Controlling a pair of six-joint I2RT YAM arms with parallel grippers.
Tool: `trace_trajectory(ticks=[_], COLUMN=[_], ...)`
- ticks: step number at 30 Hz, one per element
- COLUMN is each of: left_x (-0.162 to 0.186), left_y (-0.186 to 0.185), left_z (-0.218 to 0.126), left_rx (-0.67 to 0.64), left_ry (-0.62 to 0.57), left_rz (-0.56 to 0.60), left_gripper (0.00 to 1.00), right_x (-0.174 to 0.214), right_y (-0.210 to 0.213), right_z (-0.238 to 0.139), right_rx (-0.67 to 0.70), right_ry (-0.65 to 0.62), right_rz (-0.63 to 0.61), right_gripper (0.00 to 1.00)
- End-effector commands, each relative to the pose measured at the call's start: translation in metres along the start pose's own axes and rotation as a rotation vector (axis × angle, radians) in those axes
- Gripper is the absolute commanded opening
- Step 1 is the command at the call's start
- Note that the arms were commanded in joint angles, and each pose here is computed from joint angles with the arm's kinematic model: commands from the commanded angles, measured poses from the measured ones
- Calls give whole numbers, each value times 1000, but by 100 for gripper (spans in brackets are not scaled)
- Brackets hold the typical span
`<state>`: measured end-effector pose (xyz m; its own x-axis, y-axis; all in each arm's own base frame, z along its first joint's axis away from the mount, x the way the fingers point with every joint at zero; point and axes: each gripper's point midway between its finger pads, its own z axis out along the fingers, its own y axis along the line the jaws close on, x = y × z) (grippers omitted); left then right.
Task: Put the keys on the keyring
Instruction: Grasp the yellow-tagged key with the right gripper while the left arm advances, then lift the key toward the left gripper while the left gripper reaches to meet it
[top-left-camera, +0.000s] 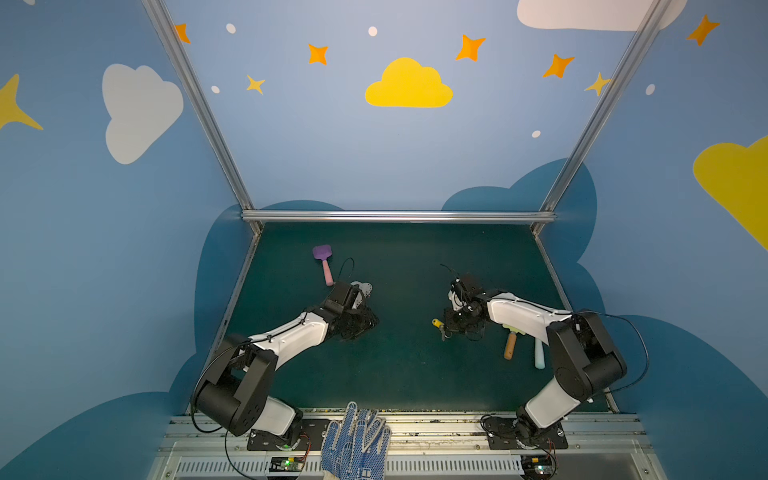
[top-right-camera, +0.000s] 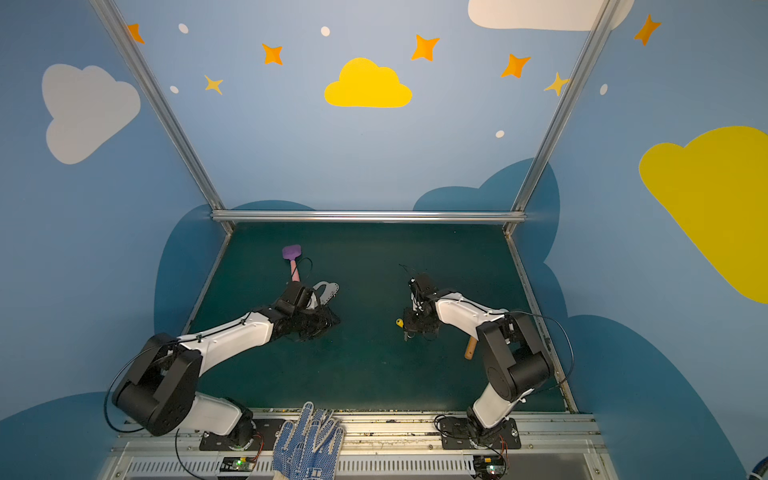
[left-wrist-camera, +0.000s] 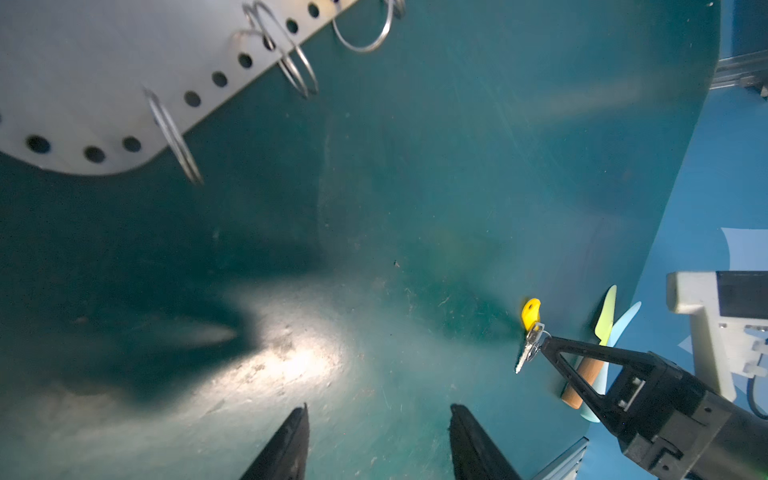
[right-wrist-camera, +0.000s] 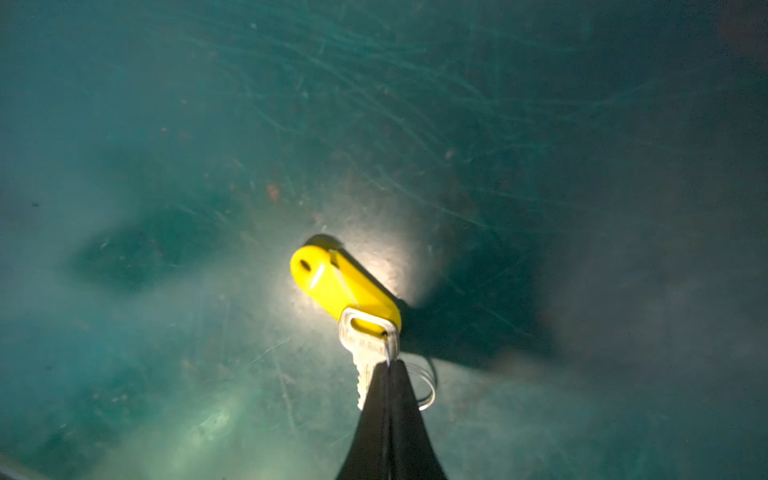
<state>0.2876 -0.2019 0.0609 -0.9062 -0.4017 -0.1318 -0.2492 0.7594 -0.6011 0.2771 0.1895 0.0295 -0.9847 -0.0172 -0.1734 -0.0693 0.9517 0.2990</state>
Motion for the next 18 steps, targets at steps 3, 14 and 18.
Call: trace_trajectory(ticks=[3, 14, 18], left_x=[1, 6, 8], left_y=[-11, -48, -82], left_z=[-7, -23, -43], left_rx=[42, 192, 351], left_ry=[-7, -22, -54], left_rz=[8, 77, 153], left_gripper=[57, 57, 56], right_x=[-7, -19, -33], right_y=[31, 66, 88], right_z=[-22, -57, -93], right_rx=[-144, -304, -403], right_ry=[-32, -81, -154], right_rz=[23, 31, 32], right_gripper=[0, 0, 0])
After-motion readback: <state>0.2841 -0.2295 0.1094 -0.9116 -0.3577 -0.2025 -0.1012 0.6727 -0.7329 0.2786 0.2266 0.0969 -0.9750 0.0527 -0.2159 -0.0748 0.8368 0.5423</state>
